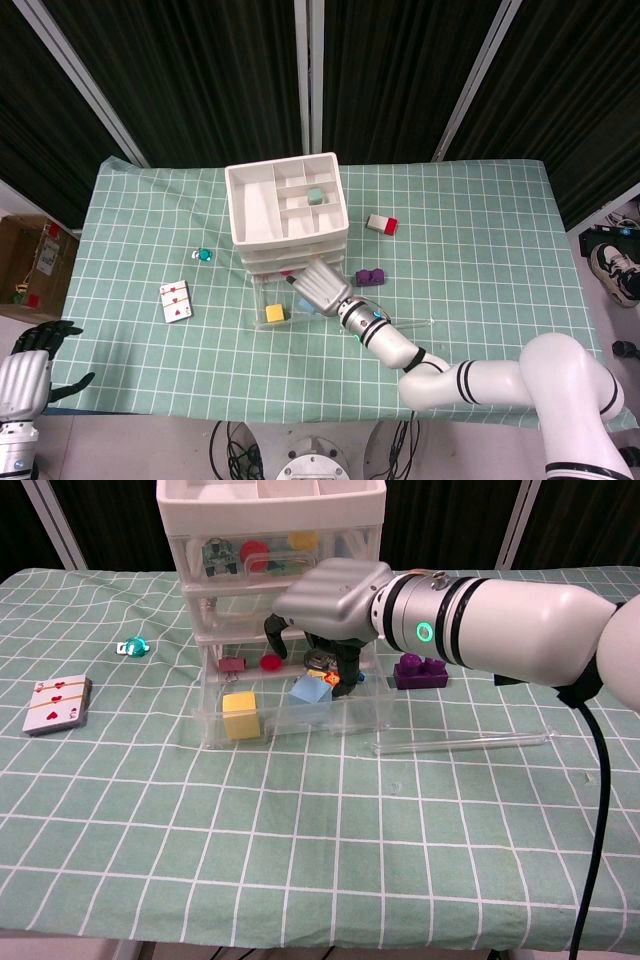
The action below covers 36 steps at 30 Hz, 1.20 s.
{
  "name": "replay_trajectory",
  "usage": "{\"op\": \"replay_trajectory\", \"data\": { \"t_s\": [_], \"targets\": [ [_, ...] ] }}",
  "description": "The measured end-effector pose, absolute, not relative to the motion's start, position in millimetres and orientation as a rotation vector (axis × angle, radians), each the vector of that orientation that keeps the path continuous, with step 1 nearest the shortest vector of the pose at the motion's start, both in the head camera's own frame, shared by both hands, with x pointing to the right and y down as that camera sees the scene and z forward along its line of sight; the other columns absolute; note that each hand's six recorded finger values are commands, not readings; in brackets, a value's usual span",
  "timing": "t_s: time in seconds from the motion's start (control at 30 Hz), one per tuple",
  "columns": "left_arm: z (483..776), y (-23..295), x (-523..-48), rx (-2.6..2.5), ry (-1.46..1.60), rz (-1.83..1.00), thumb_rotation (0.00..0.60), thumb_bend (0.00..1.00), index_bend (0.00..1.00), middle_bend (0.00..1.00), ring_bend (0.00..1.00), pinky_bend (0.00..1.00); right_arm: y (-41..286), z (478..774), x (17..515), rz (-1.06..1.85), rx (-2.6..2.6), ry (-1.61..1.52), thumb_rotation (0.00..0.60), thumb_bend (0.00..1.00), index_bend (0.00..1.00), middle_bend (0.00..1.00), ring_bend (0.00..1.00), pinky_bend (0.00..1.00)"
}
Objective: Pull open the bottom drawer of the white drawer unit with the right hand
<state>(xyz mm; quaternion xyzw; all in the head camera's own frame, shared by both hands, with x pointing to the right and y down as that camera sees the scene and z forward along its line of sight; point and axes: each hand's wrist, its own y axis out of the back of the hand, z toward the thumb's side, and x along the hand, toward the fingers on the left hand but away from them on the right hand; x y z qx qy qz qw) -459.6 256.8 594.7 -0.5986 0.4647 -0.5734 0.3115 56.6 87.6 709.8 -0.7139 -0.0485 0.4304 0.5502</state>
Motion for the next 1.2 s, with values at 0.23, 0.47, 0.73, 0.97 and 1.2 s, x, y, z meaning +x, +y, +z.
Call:
{"op": "replay_trajectory", "data": {
  "t_s": [0.23,0.47,0.73,0.97,1.2],
  "targets": [
    [596.0,259.1,-461.4,-1.580,1.233,-1.521,0.600,0.00,0.32,0.23,0.18,0.19,94.4,727.9,49.2,1.031,-1.697,-0.086,0.600,0.14,0.38,0.85,0.93,1.00],
    [597.7,260.9,-463.6,-1.582,1.239,-1.525,0.600,0.00,0.32,0.23,0.18,0.19,98.5,739.2,50.7,1.053,-1.726,-0.091,0.600,0.30,0.64,0.87,0.94,1.00],
    [597.3,257.6,-461.8,-1.585,1.239,-1.502,0.600,0.00,0.32,0.23,0.18,0.19,84.7,701.7,65.7,0.996,-1.753,-0.277,0.600,0.32,0.66,0.87,0.94,1.00],
    [594.3,255.0,-458.0,-1.586,1.236,-1.478,0.600,0.00,0.32,0.23,0.18,0.19,77.5,661.8,133.6,1.008,-1.731,-0.452,0.600,0.32,0.64,0.87,0.94,1.00],
    [592.4,252.7,-450.8,-1.594,1.227,-1.454,0.600,0.00,0.32,0.23,0.18,0.19,103.1,688.7,200.0,1.172,-1.757,-0.414,0.600,0.32,0.59,0.87,0.94,1.00]
  ]
}}
